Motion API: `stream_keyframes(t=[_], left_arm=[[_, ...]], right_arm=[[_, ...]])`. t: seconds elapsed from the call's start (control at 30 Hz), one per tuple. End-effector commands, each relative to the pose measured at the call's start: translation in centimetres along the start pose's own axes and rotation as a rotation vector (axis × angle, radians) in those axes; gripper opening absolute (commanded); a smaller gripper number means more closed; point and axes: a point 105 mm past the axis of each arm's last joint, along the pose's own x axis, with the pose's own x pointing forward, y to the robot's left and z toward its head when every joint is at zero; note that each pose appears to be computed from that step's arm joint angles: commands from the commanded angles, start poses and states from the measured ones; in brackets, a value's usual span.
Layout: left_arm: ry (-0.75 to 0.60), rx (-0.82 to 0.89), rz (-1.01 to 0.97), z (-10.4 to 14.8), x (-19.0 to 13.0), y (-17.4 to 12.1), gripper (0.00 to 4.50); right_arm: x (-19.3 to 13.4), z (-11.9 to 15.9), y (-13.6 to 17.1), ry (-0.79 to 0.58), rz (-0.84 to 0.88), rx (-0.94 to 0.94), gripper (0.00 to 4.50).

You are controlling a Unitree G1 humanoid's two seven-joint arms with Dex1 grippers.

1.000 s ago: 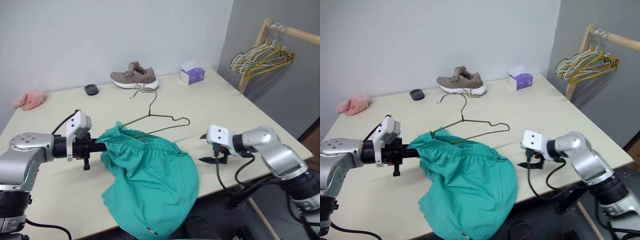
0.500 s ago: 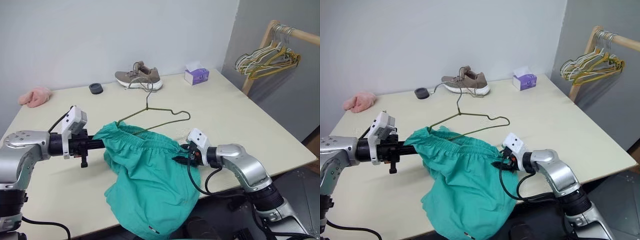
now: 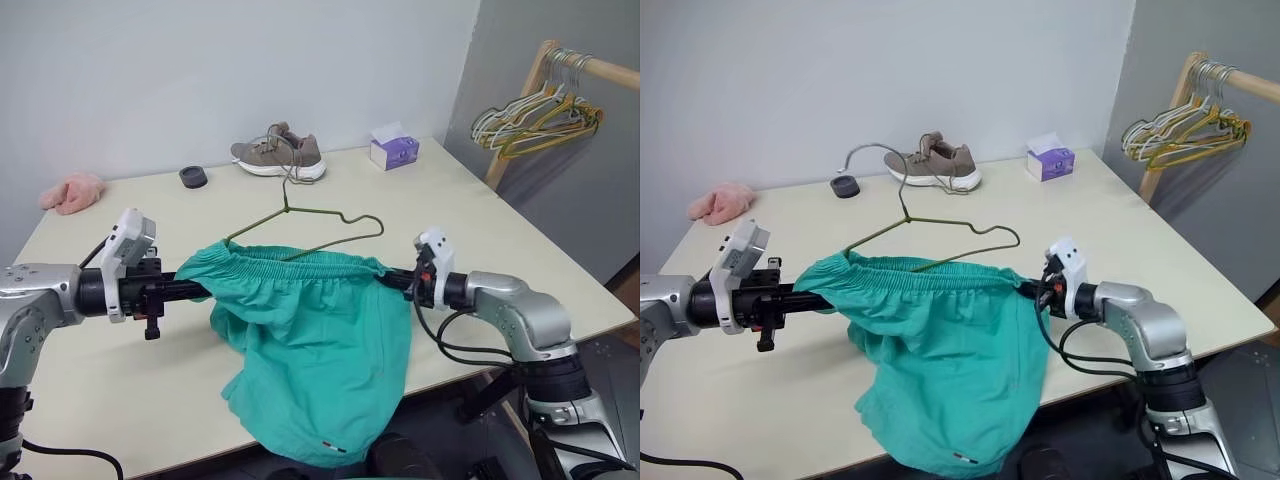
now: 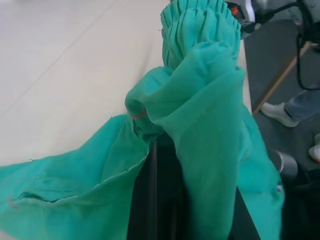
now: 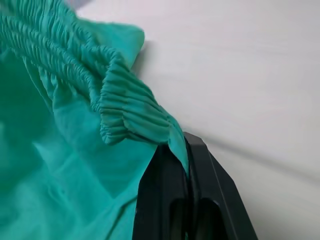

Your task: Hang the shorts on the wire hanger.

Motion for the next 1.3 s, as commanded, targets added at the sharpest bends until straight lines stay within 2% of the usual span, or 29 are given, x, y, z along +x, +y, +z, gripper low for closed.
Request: stream_keyframes(t=[0.03,0.33,0.67,0.83,0.93,1.1,1.2,1.3], left_arm=[[-0.054,0.038,0.010,2.2,-1.5,-0.5,0.00],[0.024,0.030,-0.031,1.1,-2.7,-1.3,0.00],[0.116,0.072,0.065,-1.7,-5.4,1.5,0.00],[0.180,0.079,0.043,-3.3,-5.7,1.7,0.00],[0.179,0.098,0.044,-3.1,-5.0,1.9,0.00],[0.102,0.119,-0.023,-1.7,-1.5,1.1,0.00],[0.089,0.114,-0.113,-1.7,1.0,-0.3,0.00],[0.094,0.101,-0.166,-1.8,2.2,-1.3,0.00]], right_arm=[[-1.5,1.2,-1.5,-0.045,-0.056,0.100,0.02],[-2.3,1.5,-3.2,-0.067,-0.152,0.192,0.02],[-3.2,1.8,-2.6,-0.059,-0.135,0.167,0.02],[-3.2,1.9,-1.7,-0.042,-0.111,0.121,0.02],[-3.1,2.1,-0.7,0.009,-0.090,0.002,0.02],[-1.2,2.0,2.3,0.112,-0.010,-0.297,0.02],[-0.2,2.6,4.9,0.117,0.093,-0.411,0.02],[0.0,3.1,5.8,0.124,0.119,-0.491,0.02]])
